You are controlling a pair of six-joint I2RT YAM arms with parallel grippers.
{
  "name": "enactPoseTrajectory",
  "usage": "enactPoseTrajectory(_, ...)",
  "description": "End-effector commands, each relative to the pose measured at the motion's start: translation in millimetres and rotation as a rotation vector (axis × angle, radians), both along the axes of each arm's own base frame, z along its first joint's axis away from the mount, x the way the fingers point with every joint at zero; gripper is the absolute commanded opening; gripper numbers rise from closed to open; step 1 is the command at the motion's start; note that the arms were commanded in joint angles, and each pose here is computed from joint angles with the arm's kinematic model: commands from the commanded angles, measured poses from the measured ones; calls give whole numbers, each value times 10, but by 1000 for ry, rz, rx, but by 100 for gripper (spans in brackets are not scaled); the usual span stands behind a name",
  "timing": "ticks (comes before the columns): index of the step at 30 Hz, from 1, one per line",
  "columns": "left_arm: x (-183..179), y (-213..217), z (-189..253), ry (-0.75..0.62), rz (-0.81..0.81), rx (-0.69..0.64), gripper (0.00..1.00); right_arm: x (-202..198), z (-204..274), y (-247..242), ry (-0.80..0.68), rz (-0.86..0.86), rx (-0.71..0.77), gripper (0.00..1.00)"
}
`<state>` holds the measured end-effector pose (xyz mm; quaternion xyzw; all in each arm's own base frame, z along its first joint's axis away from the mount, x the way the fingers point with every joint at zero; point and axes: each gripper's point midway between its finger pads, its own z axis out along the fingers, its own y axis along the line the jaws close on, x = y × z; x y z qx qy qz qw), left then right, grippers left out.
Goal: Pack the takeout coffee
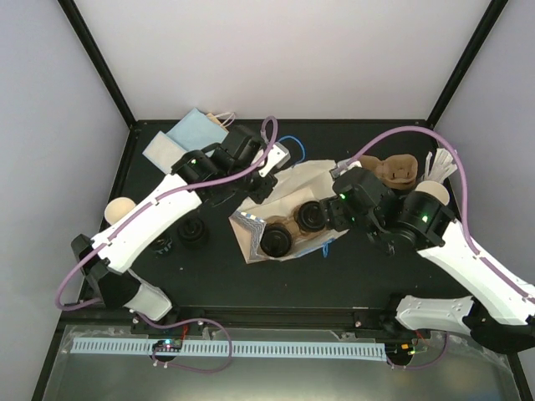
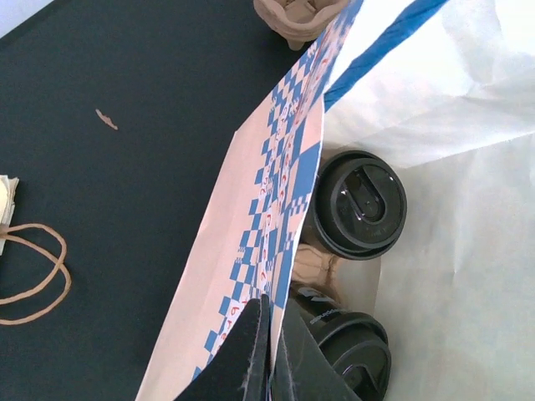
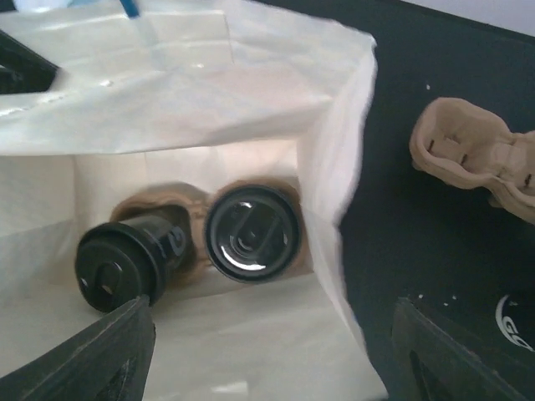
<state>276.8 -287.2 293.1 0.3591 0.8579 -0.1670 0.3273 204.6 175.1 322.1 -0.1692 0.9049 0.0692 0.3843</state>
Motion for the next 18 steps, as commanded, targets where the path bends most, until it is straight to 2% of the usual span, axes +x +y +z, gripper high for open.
enactPoseTrajectory(1, 137, -86, 131, -6, -34, -53, 2, 46, -13, -141, 26, -12, -25, 81)
enactPoseTrajectory(7, 395, -64, 30, 13, -16, -38, 2, 239, -123, -345, 42, -98, -64, 82)
enactPoseTrajectory(11, 637, 36, -75, 39, 26, -21, 2, 347, -63, -511, 20, -174, -40, 86)
enactPoseTrajectory(18, 955, 227, -177, 120, 107, -55, 2, 541, 6, -879, -4, -321, -15, 86)
